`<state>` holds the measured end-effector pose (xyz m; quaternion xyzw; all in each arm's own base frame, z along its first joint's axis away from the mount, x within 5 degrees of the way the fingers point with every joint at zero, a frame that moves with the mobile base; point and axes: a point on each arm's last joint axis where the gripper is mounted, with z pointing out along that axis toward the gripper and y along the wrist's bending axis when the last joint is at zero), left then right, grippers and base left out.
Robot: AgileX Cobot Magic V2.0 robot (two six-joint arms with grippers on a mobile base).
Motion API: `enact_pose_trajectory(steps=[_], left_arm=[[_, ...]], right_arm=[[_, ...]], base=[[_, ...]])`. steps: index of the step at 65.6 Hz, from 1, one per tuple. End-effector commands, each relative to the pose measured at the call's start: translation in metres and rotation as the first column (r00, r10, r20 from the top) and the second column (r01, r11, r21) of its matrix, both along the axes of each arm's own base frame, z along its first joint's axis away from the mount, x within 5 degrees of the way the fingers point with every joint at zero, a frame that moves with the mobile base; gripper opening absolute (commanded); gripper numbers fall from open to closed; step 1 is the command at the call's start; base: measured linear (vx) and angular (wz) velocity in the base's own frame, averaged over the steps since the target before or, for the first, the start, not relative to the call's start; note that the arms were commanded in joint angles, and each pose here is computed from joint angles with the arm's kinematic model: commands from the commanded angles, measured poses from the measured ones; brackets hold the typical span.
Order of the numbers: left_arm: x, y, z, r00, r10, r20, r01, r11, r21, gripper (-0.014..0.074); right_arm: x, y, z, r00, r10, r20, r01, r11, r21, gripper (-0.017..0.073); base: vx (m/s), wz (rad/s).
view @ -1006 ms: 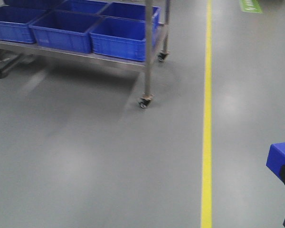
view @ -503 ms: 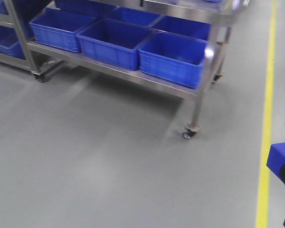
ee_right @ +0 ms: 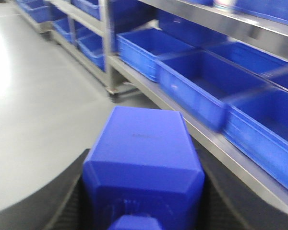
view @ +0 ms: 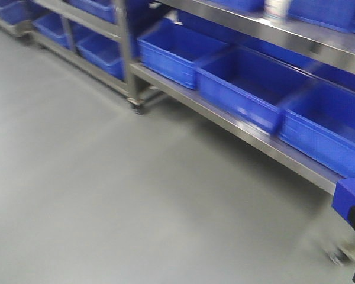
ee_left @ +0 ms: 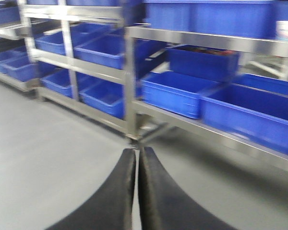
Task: Pour parts from conveyor to right shelf
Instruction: 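Drive down the aisle between shelves of blue bins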
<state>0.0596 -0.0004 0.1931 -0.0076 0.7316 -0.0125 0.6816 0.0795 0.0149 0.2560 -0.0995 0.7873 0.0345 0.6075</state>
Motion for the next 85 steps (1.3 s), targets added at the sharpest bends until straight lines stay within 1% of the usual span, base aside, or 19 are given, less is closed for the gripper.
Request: enact_pose_trajectory(steps=[1, 29, 85], left_arm=[[0.0009, -0.0004, 0.0129, 0.997, -0.005, 0.083, 0.006, 1.000, -0.017, -0.0006], [0.0009, -0.0004, 0.0129, 0.997, -0.005, 0.083, 0.006, 1.000, -0.017, -0.0006], [0.0009, -0.0004, 0.0129, 0.997, -0.005, 0.083, 0.006, 1.000, -0.017, -0.0006]], right_arm=[[0.0019, -0.0006, 0.0166, 0.995, -0.008, 0.102, 0.007, 1.000, 0.004, -0.0001], [0.0018, -0.0006, 0.0163, 0.995, -0.007, 0.098, 0.007, 1.000, 0.003, -0.0001], [0.0017, -0.0005, 0.0157, 0.996, -0.006, 0.092, 0.006, 1.000, 0.002, -0.0001]], base=[[0.63, 0.65], [0.64, 0.62], [0.68, 0.46]])
